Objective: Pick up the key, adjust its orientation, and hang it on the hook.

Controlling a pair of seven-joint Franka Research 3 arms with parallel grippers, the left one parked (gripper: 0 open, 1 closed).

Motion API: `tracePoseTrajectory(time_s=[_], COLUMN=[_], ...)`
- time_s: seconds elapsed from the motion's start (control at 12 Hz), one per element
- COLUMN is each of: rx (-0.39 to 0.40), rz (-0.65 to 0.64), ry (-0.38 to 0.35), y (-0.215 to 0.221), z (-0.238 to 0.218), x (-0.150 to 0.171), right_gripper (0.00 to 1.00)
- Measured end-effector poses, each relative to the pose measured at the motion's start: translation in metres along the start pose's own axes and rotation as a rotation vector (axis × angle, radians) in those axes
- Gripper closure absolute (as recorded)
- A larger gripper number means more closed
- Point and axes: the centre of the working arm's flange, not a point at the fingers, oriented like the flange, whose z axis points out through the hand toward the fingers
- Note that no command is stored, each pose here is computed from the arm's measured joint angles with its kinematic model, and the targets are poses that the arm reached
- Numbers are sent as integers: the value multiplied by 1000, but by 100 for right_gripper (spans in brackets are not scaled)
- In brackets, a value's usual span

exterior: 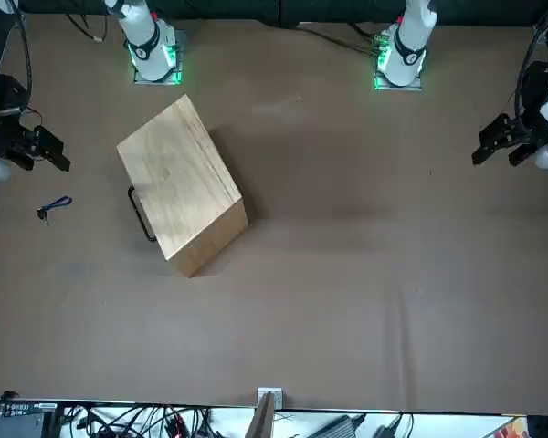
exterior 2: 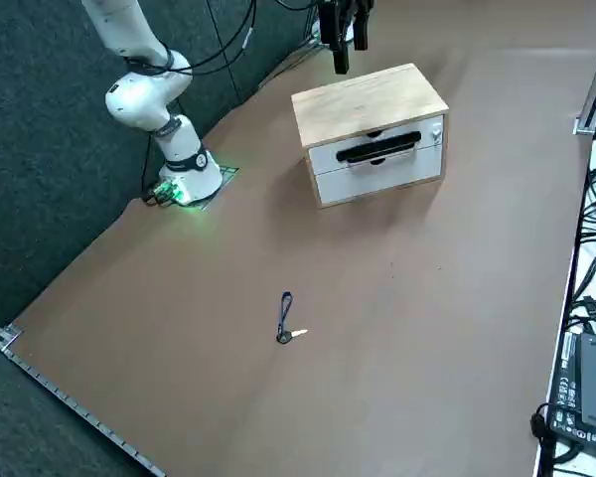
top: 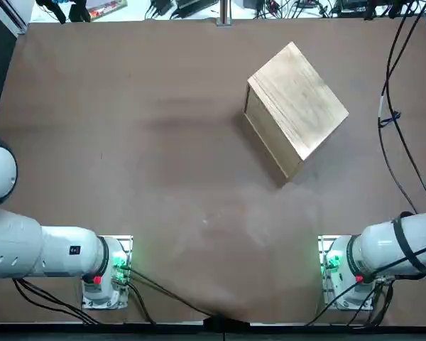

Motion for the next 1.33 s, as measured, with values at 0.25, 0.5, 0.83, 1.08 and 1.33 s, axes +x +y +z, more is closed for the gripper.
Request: tracePoseTrajectory(time_s=[0.25, 0.5, 0.83, 1.08, 1.33], rx=[0, 0, 0, 0, 0], rz=[1, 0, 1, 4, 8], ry=[0, -2, -3, -3, -3], y=[0, 0, 0, 2, 3], z=[0, 2, 2, 2, 2], x=[0, 1, 1, 1, 1], right_gripper=[0, 0, 0, 0, 0])
